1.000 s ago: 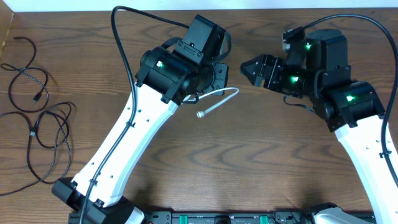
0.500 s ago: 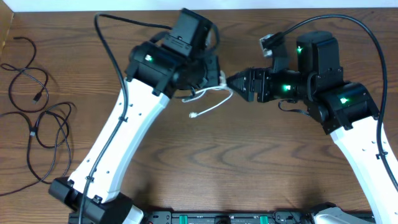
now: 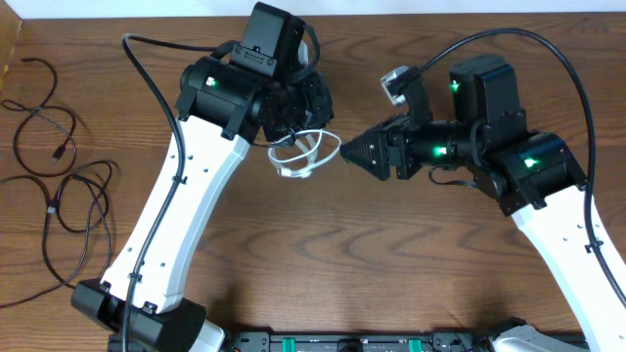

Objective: Untangle cables

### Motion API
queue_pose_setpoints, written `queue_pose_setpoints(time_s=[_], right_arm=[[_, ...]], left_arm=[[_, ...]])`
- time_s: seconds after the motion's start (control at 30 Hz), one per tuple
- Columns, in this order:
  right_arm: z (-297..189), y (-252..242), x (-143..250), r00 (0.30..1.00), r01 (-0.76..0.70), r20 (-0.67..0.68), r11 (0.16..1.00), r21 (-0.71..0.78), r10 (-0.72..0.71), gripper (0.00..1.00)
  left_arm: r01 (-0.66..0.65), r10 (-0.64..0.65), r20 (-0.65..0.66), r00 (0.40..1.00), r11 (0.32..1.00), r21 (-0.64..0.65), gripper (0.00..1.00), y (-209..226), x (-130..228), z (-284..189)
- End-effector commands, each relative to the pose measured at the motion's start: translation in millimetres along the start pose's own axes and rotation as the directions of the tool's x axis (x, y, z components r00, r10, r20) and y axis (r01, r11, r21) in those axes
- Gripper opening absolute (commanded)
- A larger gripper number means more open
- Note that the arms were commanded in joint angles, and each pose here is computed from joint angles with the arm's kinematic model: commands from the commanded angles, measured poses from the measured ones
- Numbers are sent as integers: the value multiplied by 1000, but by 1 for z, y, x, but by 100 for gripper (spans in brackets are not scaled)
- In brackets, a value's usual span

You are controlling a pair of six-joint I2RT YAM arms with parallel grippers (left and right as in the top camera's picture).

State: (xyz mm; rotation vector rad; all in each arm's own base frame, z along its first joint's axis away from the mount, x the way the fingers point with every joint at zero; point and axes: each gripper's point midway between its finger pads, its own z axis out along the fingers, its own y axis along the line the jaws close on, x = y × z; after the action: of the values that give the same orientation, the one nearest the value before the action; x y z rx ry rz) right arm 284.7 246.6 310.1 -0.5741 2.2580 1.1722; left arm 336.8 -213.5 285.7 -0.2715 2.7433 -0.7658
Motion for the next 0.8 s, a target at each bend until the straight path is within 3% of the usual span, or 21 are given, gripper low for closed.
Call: queue_pose_setpoints(time_s=[0.0, 0.13, 0.4, 0.77], right_arm=[[2, -3, -7, 1000, -16, 25, 1000, 24, 16, 71], [5, 7, -9, 999, 40, 29, 999, -12, -40, 76], [11, 18, -3, 993, 121, 9, 992, -34, -121, 77], [14, 23, 2, 990, 141, -8, 989, -43, -141, 64]], left_arm=[[23, -21, -36, 999, 998, 62, 7, -12, 5, -5], [48, -43, -62, 997, 995, 85, 8, -16, 10, -6], [91, -80, -94, 992, 990, 111, 8, -22, 14, -6], [124, -94, -157, 983, 974, 188, 7, -37, 21, -10]])
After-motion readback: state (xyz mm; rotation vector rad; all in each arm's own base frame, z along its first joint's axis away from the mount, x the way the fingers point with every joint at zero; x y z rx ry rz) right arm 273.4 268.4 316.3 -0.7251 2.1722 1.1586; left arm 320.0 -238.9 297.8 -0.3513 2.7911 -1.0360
